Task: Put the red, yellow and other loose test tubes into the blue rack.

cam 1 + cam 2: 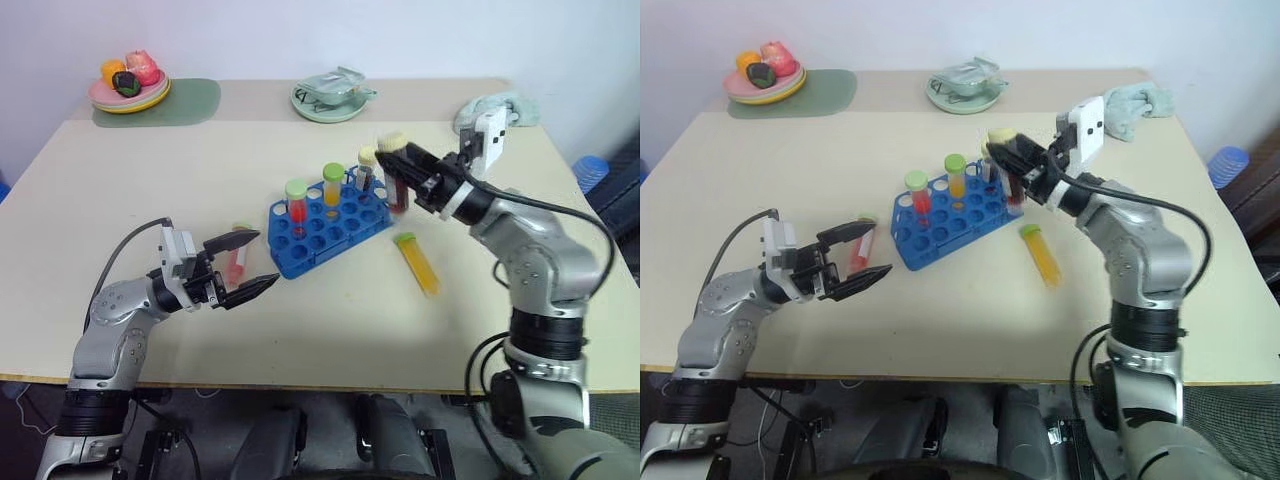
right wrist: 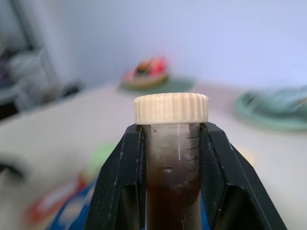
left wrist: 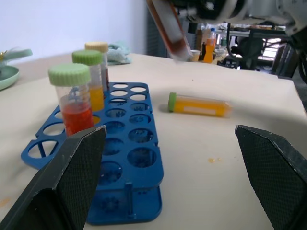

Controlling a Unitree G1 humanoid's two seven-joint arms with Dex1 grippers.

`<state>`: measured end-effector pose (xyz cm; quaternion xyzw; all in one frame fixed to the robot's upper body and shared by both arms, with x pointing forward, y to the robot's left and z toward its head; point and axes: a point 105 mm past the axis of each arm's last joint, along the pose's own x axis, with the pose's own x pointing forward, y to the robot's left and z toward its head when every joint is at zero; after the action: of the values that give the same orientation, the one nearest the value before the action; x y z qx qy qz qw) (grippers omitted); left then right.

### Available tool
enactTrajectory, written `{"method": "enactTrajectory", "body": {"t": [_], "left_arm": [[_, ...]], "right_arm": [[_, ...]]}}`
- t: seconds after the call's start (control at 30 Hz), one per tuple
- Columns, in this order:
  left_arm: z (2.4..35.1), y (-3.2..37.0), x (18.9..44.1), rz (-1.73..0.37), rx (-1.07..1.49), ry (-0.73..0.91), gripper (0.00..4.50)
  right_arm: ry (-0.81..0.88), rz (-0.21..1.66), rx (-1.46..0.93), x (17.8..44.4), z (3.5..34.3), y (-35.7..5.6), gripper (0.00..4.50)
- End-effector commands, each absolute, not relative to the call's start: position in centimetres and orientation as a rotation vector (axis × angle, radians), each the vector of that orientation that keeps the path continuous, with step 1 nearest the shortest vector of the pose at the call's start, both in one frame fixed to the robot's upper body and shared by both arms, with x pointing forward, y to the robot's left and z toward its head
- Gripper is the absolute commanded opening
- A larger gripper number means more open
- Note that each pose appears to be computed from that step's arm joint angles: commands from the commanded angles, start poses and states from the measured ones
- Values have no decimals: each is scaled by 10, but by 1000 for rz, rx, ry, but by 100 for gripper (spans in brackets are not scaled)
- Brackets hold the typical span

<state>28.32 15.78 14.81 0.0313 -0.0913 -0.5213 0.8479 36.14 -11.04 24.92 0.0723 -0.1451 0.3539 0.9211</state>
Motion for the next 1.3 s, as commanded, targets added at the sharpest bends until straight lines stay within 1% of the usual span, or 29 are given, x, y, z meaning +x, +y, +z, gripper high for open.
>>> {"method": "enactTrajectory", "body": {"t": [0.03,0.37,0.7,1.0,1.23,1.3], "left_arm": [[159,156,284,-1102,92,-236,443],[162,159,280,-1078,92,-235,443],[164,158,275,-1063,92,-224,443],[167,157,276,-1060,98,-235,443],[168,157,275,-1057,99,-240,443],[168,156,275,-1058,95,-243,443]], "right_arm": [[-436,636,179,370,259,-105,87],[-499,557,273,390,223,-97,87],[-465,480,304,412,191,-111,87],[-439,429,317,424,176,-117,87],[-461,447,276,421,172,-115,87],[-495,471,250,416,175,-111,190]]}}
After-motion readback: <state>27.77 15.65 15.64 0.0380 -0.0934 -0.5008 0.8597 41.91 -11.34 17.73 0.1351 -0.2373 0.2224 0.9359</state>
